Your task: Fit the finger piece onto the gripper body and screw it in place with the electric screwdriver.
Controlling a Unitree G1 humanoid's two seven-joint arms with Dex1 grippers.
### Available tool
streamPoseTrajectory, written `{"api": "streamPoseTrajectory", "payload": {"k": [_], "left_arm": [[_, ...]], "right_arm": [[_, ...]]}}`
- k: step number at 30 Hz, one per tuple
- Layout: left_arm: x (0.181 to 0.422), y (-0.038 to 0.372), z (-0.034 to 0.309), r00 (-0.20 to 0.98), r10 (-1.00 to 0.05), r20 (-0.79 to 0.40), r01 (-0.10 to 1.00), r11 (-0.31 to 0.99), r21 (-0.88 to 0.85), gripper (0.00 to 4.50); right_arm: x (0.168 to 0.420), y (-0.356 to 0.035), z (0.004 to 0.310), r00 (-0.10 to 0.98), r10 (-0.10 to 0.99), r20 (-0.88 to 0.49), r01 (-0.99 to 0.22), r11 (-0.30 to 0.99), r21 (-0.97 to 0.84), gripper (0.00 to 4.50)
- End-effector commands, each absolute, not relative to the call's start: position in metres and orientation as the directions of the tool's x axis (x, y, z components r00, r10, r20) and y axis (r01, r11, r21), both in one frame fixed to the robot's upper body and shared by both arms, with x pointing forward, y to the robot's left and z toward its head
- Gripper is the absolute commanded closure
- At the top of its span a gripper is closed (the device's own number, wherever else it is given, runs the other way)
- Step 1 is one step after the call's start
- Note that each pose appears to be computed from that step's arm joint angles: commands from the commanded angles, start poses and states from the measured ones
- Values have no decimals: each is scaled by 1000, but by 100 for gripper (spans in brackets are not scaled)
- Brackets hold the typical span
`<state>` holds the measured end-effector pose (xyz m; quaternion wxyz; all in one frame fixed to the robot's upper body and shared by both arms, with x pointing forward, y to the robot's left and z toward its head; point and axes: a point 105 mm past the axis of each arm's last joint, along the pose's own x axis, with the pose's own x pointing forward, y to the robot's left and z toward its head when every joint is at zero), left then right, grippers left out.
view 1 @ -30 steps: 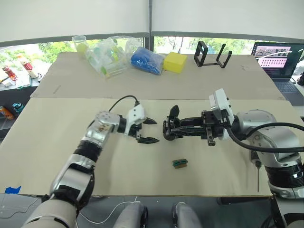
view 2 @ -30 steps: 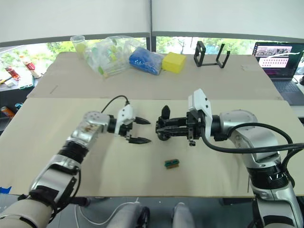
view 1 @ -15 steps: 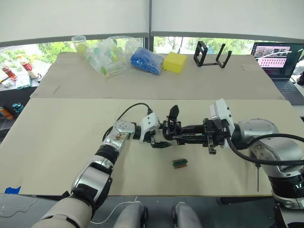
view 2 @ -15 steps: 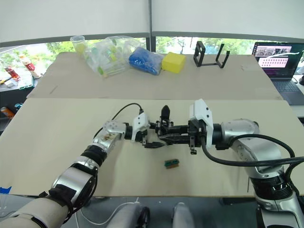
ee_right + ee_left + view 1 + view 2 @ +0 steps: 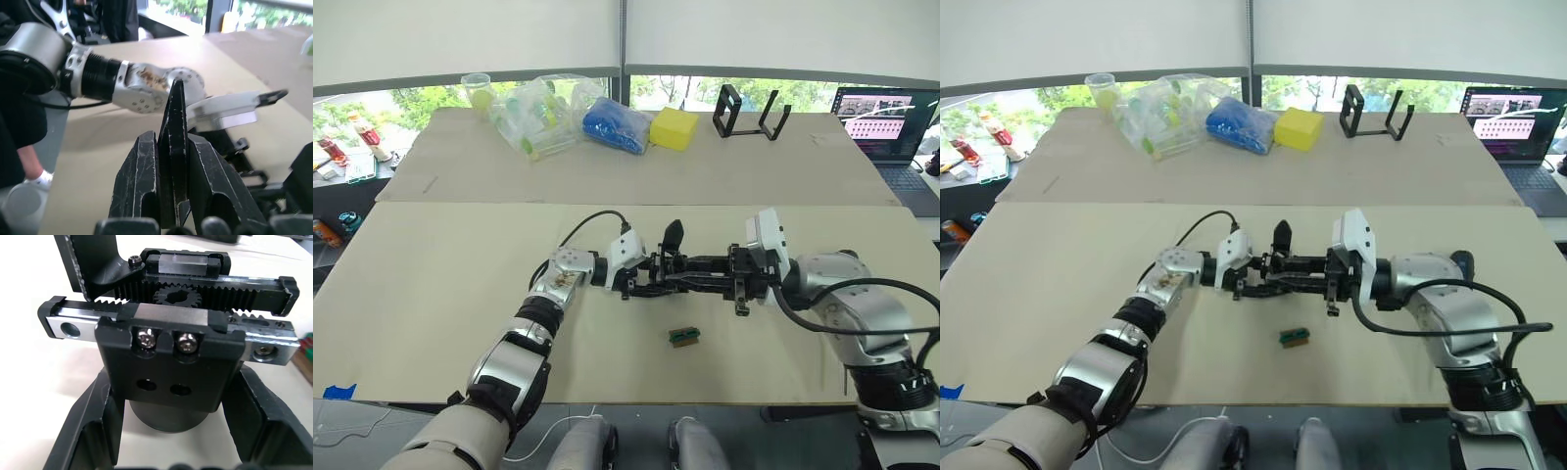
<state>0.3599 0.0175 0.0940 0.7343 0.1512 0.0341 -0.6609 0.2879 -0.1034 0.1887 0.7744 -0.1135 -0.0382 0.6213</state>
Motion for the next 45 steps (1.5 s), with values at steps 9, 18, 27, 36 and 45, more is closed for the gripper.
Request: {"api": "streamPoseTrajectory", "payload": {"k": [9,18,27,36,45], "left_arm": [[358,18,99,152,-955,-256,965,88,246,220],[358,19,99,159,-953,-259,965,95,243,220],[358,21,99,161,-952,-261,965,97,243,220],[358,24,99,167,-950,-263,965,102,243,220],[358,26,98,170,-950,-263,965,107,240,220]], "right_arm": [[303,-92,189,141,988,-61,-943,115,-312,415],[314,-85,178,122,989,-88,-947,89,-308,415],[319,-91,158,112,979,-169,-964,66,-259,415],[322,-105,137,127,966,-225,-974,79,-211,415],[313,-97,118,76,966,-246,-997,65,-53,415]]}}
